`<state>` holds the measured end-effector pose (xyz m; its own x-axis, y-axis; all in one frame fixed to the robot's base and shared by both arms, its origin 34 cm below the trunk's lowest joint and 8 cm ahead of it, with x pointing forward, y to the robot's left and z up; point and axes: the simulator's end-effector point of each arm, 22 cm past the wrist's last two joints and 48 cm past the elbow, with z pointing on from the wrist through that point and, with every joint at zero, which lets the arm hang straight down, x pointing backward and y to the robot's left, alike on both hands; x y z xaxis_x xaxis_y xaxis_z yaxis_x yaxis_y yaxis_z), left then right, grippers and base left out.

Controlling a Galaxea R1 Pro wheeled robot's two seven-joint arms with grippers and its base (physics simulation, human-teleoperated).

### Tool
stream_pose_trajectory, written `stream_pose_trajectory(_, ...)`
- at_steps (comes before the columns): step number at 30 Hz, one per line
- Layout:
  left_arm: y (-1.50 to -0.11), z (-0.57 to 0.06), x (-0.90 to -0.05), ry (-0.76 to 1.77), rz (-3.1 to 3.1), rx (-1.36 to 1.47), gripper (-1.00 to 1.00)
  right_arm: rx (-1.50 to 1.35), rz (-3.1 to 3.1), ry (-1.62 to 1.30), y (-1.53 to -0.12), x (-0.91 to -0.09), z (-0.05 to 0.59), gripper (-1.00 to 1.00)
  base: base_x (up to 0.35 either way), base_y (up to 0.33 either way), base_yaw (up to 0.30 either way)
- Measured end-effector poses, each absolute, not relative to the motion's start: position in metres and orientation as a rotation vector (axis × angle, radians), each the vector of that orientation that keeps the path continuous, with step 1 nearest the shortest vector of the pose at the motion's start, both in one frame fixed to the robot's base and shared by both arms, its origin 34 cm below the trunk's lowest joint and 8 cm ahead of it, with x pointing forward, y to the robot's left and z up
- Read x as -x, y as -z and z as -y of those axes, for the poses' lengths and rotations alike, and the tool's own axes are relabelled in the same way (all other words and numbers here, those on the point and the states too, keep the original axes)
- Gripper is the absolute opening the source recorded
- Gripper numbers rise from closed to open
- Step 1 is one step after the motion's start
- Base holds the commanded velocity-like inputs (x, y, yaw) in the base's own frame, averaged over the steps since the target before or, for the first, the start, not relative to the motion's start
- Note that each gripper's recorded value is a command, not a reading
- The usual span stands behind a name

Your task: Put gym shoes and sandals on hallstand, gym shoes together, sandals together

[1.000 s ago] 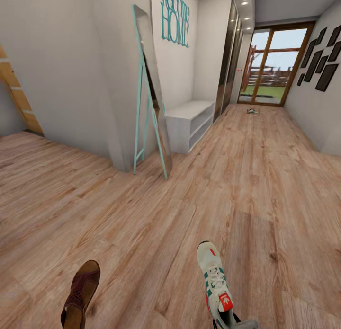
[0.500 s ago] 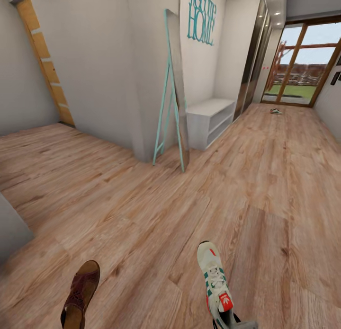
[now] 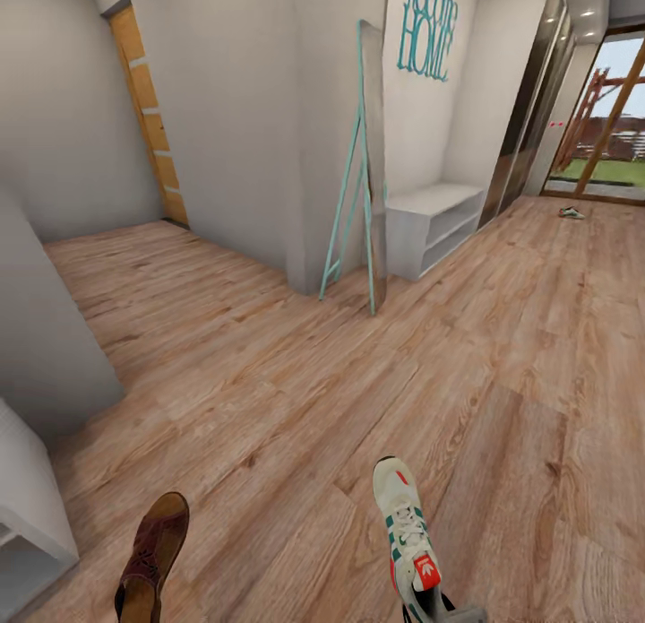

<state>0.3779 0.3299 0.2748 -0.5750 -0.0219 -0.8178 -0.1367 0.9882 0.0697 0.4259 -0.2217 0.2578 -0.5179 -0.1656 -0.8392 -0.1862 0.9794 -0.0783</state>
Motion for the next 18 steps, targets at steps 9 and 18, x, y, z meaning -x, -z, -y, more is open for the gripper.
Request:
stream_pose_trajectory(9, -0.2734, -0.33, -0.3767, -0.155, -2.185, 0.11, -1.0, 0.246, -2.131, -0.027, -0.2559, -0.4242, 0.2217, -1.0, -0.292, -0.194, 0.252)
stream_pose_trajectory(18, -0.2706, -0.3299, -0.3737, -0.155, -2.195, 0.11, -1.0, 0.247, -2.137, -0.028, -0.2539, -0.4225, 0.2215, -1.0, -0.248, -0.185, 0.252)
